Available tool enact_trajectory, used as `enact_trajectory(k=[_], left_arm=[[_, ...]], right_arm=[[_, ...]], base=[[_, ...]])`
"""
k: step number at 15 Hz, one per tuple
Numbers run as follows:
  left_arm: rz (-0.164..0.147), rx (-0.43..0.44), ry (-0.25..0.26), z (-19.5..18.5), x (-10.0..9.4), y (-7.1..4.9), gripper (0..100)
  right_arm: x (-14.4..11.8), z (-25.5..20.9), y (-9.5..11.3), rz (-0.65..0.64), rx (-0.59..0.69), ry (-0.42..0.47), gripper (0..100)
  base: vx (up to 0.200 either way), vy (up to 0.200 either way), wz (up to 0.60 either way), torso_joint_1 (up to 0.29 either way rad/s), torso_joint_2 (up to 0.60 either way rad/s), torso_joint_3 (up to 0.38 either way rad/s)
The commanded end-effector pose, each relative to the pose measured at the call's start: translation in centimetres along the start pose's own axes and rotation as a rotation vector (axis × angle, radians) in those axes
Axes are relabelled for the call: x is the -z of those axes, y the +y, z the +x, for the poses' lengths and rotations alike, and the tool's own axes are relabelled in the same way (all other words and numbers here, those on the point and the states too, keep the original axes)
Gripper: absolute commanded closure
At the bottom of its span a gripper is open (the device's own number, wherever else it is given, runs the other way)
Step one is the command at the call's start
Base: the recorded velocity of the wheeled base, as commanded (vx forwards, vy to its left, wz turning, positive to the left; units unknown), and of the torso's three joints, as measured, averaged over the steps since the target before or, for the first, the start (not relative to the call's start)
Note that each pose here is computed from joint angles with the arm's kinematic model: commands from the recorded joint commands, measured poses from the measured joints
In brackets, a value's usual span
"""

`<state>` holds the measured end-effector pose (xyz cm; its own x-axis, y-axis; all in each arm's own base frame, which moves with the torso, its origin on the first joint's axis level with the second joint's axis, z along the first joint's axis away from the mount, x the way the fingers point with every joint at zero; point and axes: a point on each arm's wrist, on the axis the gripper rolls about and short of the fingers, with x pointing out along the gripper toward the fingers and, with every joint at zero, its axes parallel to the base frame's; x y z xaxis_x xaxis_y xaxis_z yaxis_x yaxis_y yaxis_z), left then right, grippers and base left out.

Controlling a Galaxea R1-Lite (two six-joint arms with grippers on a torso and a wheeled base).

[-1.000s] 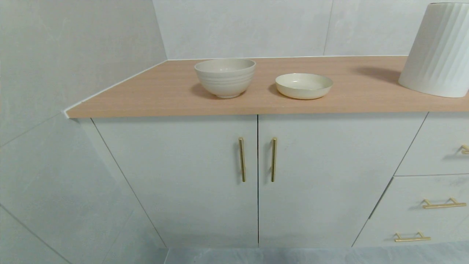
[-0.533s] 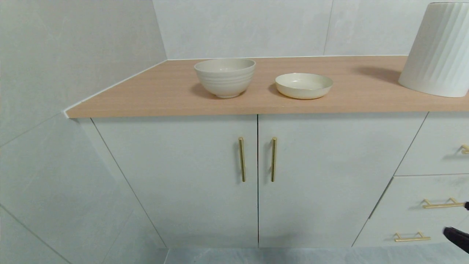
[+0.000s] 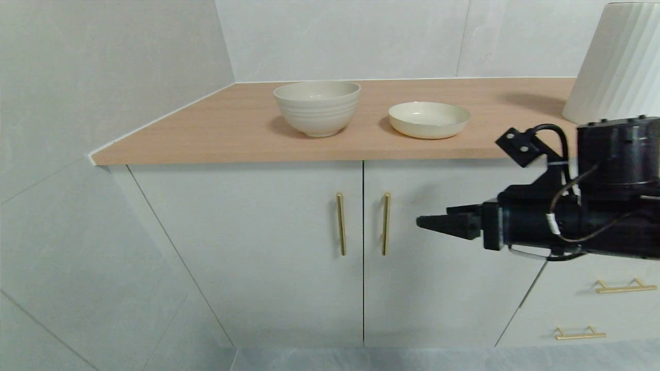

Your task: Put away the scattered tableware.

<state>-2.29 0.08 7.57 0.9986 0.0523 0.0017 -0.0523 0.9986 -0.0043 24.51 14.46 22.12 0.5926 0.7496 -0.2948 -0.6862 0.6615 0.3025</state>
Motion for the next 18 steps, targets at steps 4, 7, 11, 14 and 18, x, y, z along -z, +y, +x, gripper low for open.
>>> enact_trajectory(k=[4, 7, 11, 14, 18], left_arm=[[0.000, -0.001, 0.000, 0.0, 0.0, 0.0, 0], [0.000, -0.001, 0.000, 0.0, 0.0, 0.0, 0], [-0.002, -0.001, 0.000, 0.0, 0.0, 0.0, 0], [0.000, -0.001, 0.000, 0.0, 0.0, 0.0, 0], [-0.002, -0.001, 0.000, 0.0, 0.0, 0.0, 0]], right_arm=[[2.3, 8.9, -2.3, 0.040, -0.040, 0.042, 0], [3.0, 9.5, -2.2, 0.046, -0.059, 0.007, 0], [4.1, 10.9, -1.8, 0.029, -0.077, -0.019, 0], [4.5, 11.6, -1.5, 0.014, -0.064, -0.070, 0], [4.7, 11.6, -0.8, 0.035, -0.083, -0.064, 0]], base=[[0.000, 0.000, 0.00, 0.000, 0.00, 0.000], [0.000, 0.000, 0.00, 0.000, 0.00, 0.000], [0.000, 0.000, 0.00, 0.000, 0.00, 0.000], [0.000, 0.000, 0.00, 0.000, 0.00, 0.000], [0.000, 0.000, 0.00, 0.000, 0.00, 0.000]])
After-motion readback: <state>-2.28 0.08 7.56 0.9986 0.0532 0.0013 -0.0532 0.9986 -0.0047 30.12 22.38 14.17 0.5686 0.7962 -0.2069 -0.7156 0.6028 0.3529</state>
